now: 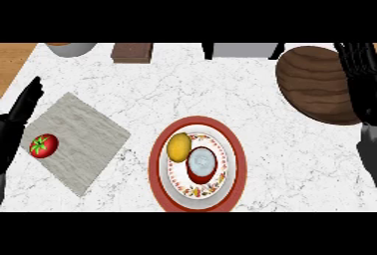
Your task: Pick the can from the plate and place it in the bowl
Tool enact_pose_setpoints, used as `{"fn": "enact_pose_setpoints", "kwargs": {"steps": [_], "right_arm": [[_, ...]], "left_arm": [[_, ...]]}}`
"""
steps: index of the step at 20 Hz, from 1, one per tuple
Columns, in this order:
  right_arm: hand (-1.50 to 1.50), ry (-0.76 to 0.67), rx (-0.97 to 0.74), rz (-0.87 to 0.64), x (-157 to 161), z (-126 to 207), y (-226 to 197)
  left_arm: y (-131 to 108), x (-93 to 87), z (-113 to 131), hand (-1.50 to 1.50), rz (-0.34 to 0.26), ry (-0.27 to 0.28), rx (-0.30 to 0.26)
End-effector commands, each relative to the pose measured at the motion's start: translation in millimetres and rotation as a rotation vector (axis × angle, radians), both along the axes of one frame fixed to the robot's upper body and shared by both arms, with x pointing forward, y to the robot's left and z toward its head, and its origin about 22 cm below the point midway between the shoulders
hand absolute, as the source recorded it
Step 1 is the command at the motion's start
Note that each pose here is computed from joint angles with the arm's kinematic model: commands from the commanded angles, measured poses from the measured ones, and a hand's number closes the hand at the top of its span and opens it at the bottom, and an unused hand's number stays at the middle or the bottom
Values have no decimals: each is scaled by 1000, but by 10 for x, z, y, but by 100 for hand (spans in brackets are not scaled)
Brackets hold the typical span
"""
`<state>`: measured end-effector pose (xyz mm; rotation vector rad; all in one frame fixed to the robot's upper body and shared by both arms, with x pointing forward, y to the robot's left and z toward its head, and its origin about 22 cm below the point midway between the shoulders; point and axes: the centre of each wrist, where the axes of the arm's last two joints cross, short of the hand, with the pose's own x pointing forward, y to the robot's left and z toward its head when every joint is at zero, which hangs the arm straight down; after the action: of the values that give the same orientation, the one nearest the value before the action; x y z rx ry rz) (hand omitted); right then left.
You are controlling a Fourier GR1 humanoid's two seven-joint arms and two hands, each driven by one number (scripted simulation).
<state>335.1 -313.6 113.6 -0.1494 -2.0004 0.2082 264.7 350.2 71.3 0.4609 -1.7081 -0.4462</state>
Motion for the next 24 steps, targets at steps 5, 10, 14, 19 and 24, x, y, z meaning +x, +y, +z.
{"fn": "enact_pose_setpoints", "kwargs": {"steps": [5, 10, 14, 19, 24], "right_arm": [[-150, 70, 164, 484, -229, 23, 2000], [-150, -55, -46, 64, -357, -225, 2160], [-150, -132, -160, 79, -821, -394, 2785], [-150, -52, -378, 14, -1039, -425, 2915], [-150, 79, -552, -78, -1063, -98, 2873]], "left_arm": [[-274, 226, 164, 0, 23, -116, -284], [-270, 212, -37, 0, 87, -46, -403], [-217, 270, 10, 0, 134, -56, -428], [-57, 106, -98, 0, 164, -71, -420], [6, 148, 34, 0, 176, -52, -429]]}}
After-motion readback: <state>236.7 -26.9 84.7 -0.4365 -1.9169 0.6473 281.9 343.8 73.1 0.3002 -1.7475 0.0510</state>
